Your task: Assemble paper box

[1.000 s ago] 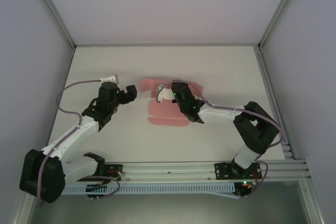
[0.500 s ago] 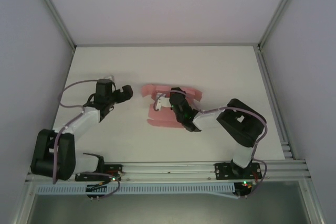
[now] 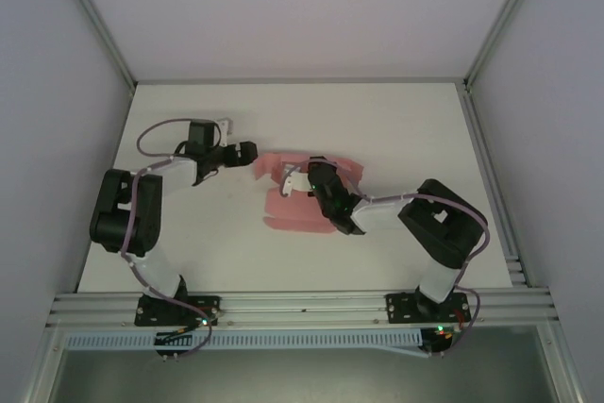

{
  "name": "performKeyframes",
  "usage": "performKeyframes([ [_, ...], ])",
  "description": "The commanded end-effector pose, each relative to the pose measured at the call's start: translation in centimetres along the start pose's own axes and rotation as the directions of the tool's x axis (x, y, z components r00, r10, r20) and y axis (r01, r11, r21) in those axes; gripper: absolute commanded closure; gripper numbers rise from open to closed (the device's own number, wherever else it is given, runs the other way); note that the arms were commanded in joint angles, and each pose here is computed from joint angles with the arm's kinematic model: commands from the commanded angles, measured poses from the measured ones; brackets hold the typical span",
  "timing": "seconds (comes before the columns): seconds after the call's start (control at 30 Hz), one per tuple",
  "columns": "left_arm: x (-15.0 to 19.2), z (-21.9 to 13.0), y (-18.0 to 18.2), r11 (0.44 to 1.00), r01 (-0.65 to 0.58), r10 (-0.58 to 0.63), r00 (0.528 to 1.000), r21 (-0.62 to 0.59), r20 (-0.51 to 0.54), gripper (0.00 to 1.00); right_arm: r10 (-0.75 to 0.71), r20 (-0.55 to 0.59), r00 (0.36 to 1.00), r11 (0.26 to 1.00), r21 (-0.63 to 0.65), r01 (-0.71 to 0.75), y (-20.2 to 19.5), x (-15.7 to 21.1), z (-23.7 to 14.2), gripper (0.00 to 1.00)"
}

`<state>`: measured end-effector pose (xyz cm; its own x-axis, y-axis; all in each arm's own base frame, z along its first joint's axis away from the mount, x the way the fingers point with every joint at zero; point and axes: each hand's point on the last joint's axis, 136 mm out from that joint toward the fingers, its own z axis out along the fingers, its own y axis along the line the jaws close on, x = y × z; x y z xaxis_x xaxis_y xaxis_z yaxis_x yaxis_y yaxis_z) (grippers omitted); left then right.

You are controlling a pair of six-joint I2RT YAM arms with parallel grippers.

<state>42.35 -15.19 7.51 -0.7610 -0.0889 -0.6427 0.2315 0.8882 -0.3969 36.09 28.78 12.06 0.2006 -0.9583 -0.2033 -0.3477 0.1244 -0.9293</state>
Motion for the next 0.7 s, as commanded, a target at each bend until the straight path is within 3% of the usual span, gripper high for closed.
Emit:
performKeyframes([
  [0.0,2.0,-0.1,-2.9,0.986,-0.107,0.114,0.993,0.128,-0.045,0.09,0.046,0.008,0.999,0.999,-0.006,-0.046,-0.7,-0.1,0.0,1.00],
  [0.17,4.2,-0.9,-6.7,0.939,-0.229,0.245,0.969,0.255,-0.033,0.12,0.057,0.006,0.998,0.998,-0.018,-0.056,-0.6,0.0,0.1,1.00],
  [0.33,5.5,-1.7,-8.5,0.921,-0.256,0.278,0.960,0.295,-0.037,0.17,0.065,-0.001,0.998,0.998,-0.021,-0.065,-0.4,0.2,0.1,1.00],
  [0.67,5.7,-2.2,-6.3,0.909,-0.372,0.385,0.922,0.186,-0.040,0.19,0.074,0.005,0.997,0.995,-0.065,-0.073,-0.1,0.6,-0.3,1.00],
])
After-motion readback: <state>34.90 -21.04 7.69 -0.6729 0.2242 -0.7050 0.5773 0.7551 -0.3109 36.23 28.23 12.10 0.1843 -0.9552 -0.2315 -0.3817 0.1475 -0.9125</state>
